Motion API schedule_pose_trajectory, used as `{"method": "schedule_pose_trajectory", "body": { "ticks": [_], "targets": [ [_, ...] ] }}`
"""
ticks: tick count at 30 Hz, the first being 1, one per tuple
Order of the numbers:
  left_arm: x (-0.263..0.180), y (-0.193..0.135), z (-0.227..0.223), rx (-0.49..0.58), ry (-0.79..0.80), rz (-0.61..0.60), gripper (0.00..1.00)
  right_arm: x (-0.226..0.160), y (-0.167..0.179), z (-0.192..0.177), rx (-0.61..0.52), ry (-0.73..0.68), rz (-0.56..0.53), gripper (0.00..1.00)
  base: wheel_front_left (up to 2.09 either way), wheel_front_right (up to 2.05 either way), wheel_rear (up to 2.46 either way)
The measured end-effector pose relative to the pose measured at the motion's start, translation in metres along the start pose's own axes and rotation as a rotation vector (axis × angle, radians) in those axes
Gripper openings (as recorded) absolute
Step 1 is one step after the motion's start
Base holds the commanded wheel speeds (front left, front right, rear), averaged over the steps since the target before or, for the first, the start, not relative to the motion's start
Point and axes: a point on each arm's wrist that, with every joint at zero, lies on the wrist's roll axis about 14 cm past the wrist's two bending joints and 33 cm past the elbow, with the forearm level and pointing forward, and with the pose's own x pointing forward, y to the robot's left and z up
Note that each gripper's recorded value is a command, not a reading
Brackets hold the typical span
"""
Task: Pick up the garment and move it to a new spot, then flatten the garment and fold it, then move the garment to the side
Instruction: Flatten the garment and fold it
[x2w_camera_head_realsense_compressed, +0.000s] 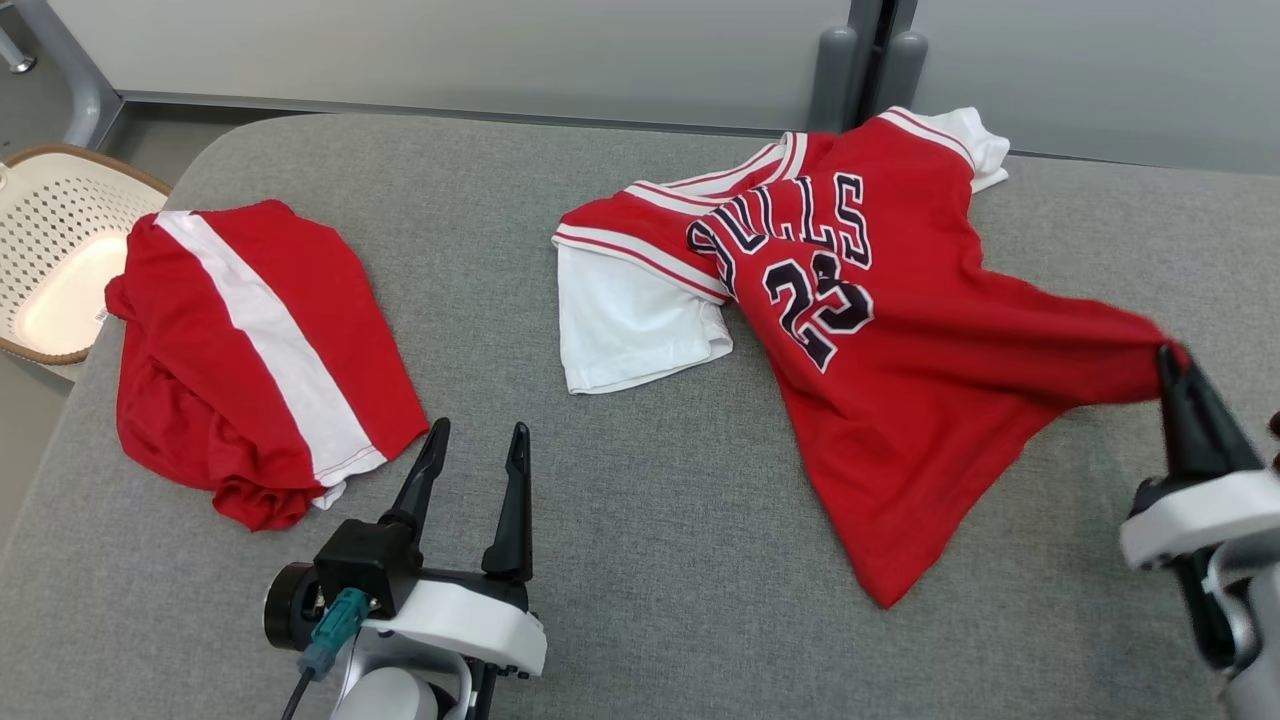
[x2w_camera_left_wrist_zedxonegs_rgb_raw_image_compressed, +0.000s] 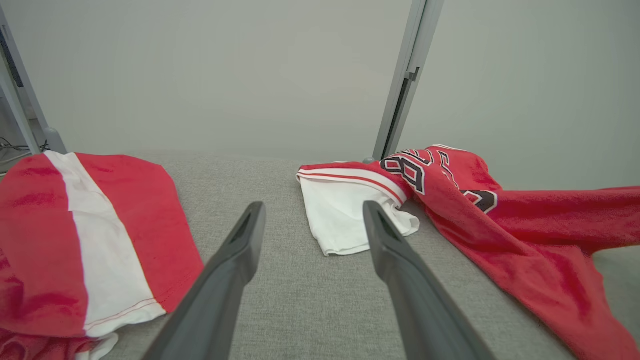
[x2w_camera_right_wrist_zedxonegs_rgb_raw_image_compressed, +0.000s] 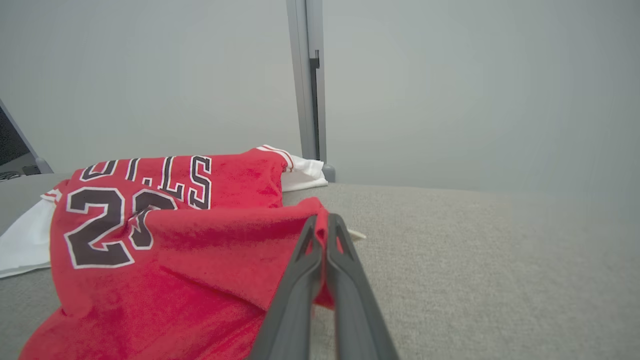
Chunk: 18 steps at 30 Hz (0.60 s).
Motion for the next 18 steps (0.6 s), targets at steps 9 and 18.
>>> {"method": "schedule_pose_trajectory", "body": {
  "ticks": [9, 18],
  "targets": [
    [0.008, -0.007, -0.002, -0.011, 0.006, -0.021, 1.0, 0.054, -0.059, 0.082, -0.278, -0.051, -0.029, 0.0, 0.0, 0.0, 0.0],
    [0.012, 0.005, -0.016, -0.011, 0.055, 0.023, 1.0, 0.11, -0.113, 0.092, -0.49, 0.083, -0.092, 0.0, 0.0, 0.0, 0.0]
  ]
}}
